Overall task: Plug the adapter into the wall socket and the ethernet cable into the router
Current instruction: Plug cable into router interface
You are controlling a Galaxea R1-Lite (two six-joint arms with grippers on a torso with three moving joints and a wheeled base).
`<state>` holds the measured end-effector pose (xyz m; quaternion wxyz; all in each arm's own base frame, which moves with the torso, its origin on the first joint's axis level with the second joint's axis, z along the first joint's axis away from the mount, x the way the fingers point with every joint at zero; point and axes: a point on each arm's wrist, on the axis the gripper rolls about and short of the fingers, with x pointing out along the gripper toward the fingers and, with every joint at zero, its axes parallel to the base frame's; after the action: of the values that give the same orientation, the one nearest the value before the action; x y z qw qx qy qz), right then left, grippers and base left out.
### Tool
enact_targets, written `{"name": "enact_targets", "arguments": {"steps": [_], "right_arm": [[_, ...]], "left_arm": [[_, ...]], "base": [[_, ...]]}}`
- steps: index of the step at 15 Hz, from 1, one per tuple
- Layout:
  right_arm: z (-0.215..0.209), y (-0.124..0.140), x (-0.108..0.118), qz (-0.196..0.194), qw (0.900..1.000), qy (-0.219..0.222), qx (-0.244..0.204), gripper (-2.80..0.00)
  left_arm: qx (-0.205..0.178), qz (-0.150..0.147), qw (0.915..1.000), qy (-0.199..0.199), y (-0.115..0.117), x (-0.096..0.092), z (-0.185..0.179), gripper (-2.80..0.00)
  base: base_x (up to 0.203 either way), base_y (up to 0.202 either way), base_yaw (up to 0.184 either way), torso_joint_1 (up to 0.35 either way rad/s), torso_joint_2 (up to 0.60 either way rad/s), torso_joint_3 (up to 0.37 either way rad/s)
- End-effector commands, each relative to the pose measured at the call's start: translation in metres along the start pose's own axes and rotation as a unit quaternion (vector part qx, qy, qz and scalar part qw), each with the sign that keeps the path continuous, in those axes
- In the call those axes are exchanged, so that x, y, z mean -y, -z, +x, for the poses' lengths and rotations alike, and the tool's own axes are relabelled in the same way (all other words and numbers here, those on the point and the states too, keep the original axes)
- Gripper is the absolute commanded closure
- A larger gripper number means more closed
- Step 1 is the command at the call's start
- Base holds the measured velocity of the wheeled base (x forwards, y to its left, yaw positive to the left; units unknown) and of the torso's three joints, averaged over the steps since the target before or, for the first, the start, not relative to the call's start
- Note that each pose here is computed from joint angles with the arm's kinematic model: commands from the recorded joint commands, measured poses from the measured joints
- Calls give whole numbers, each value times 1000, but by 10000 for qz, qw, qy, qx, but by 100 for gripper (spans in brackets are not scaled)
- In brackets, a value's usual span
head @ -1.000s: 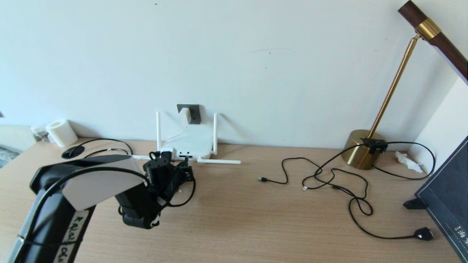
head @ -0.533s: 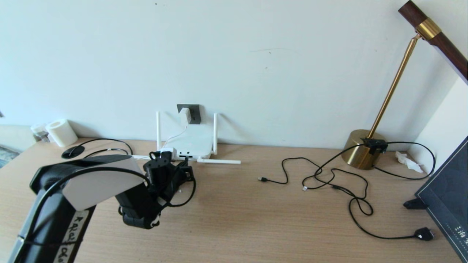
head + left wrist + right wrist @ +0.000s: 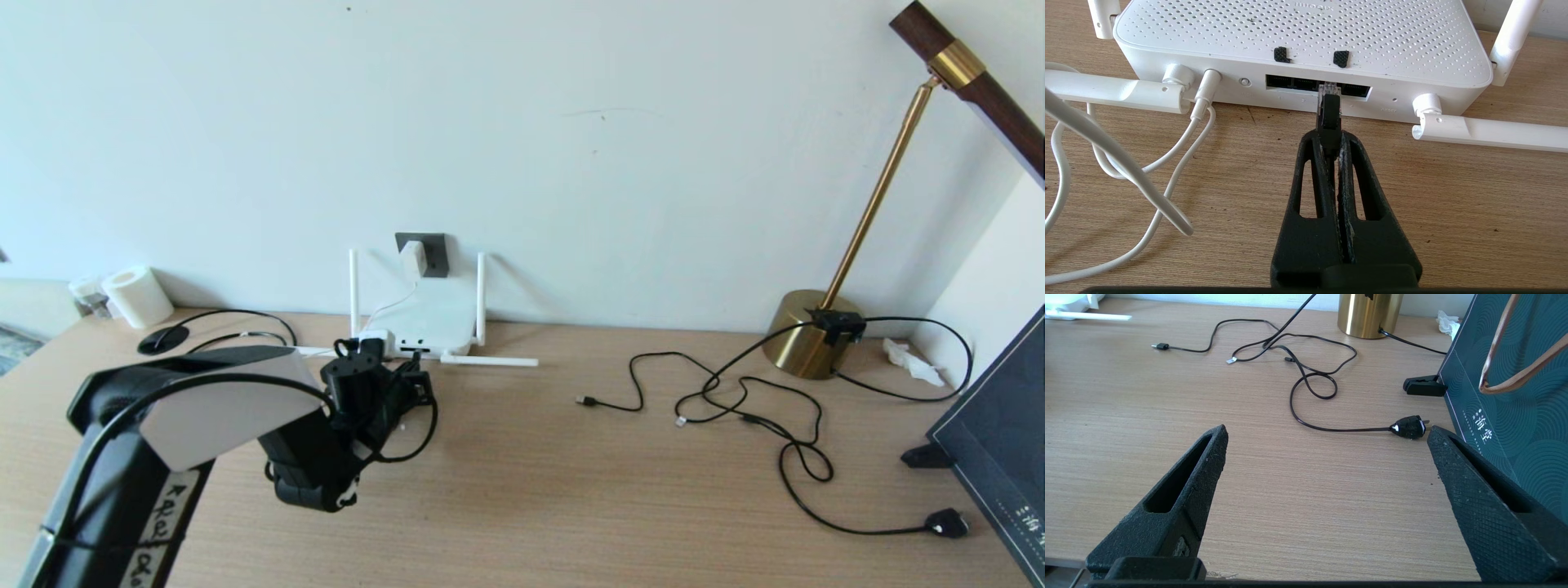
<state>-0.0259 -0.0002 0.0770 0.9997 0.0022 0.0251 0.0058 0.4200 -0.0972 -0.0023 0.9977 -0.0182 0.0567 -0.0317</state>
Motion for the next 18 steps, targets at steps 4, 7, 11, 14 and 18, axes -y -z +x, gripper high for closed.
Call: {"name": "enact_targets", "arguments": {"steps": [4, 7, 11, 14, 18], "right_arm": [[0, 0, 0, 0, 10000, -3, -10, -280], [0, 0, 0, 0, 10000, -3, -3, -280], [0, 0, 0, 0, 10000, -3, -10, -280], [0, 0, 0, 0, 10000, -3, -10, -280], [0, 0, 0, 0, 10000, -3, -9, -280]], "left_arm": [[56, -11, 10000, -9, -2, 0, -1, 0], [26, -14, 10000, -10, -1, 0, -2, 0], [41, -9, 10000, -10, -2, 0, -3, 0], [8, -3, 10000, -11, -1, -1, -4, 0], [12, -4, 10000, -19, -1, -1, -4, 0]], "base": [[0, 0, 0, 0, 0, 0], [0, 0, 0, 0, 0, 0], [0, 0, 0, 0, 0, 0], [0, 0, 0, 0, 0, 0], [0, 0, 0, 0, 0, 0]]}}
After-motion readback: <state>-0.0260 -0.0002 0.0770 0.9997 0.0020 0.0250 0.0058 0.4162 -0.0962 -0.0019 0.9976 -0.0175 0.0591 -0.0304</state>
